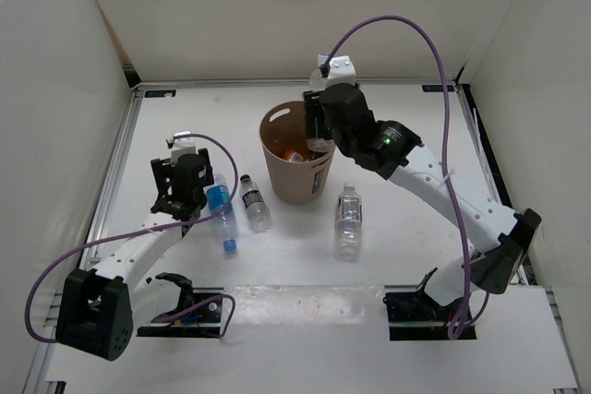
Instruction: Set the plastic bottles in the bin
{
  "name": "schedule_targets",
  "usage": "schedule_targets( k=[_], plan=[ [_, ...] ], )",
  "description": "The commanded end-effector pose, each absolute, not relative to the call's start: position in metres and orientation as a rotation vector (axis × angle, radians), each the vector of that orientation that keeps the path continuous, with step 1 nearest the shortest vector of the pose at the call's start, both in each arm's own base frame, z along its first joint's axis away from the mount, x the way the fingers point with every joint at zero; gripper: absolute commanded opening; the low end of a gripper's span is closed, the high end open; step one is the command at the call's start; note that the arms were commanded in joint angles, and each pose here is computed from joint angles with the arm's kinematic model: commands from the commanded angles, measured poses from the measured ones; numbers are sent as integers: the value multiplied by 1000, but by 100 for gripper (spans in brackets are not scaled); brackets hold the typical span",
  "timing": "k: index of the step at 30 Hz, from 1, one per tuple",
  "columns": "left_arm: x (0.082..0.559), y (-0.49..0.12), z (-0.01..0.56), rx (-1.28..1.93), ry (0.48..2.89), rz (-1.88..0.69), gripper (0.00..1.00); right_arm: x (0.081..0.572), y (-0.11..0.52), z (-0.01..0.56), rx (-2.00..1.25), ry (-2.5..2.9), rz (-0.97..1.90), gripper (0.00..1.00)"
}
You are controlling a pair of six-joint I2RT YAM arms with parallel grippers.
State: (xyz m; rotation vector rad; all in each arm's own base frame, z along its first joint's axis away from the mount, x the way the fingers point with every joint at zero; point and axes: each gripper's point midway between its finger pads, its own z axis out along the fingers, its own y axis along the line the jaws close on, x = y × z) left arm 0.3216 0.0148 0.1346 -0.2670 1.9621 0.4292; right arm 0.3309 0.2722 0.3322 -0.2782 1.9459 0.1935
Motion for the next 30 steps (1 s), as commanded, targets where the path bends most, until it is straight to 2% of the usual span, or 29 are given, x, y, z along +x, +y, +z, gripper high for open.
schedule_targets(
  k=[1, 8, 9, 11, 12, 14, 15, 16, 18, 19, 24, 30],
  plan=[
    [329, 11, 151, -280, 1926, 401, 100, 329, 257, 349, -215, 1917, 195, 90],
    [328, 10, 150, -277, 1928, 402, 100, 322, 198, 379, -88, 1870, 210, 90],
    [329, 10, 150, -276, 1930, 403, 100, 314, 185, 387, -58, 1863, 280, 90],
    [329, 11, 149, -277, 1933, 407, 100, 314, 164, 366, -28, 1914, 276, 90],
    [329, 11, 149, -276, 1932, 406, 100, 300, 150, 378, 64, 1891, 395, 90],
    [329, 11, 150, -283, 1930, 405, 100, 301, 127, 335, 119, 1968, 400, 90],
    [329, 9, 151, -276, 1929, 399, 100, 283, 130, 342, 49, 1950, 555, 90],
    [329, 11, 151, -279, 1931, 406, 100, 281, 125, 301, 69, 2033, 543, 90],
    [329, 10, 150, -275, 1933, 405, 100, 272, 117, 284, 116, 2076, 557, 90],
    [329, 10, 150, -277, 1933, 406, 100, 263, 114, 250, 136, 2175, 522, 90],
    [329, 11, 150, -277, 1934, 408, 100, 243, 140, 175, 187, 2334, 431, 90],
    [328, 10, 149, -268, 1939, 406, 100, 240, 171, 129, 145, 2495, 421, 90]
  ],
)
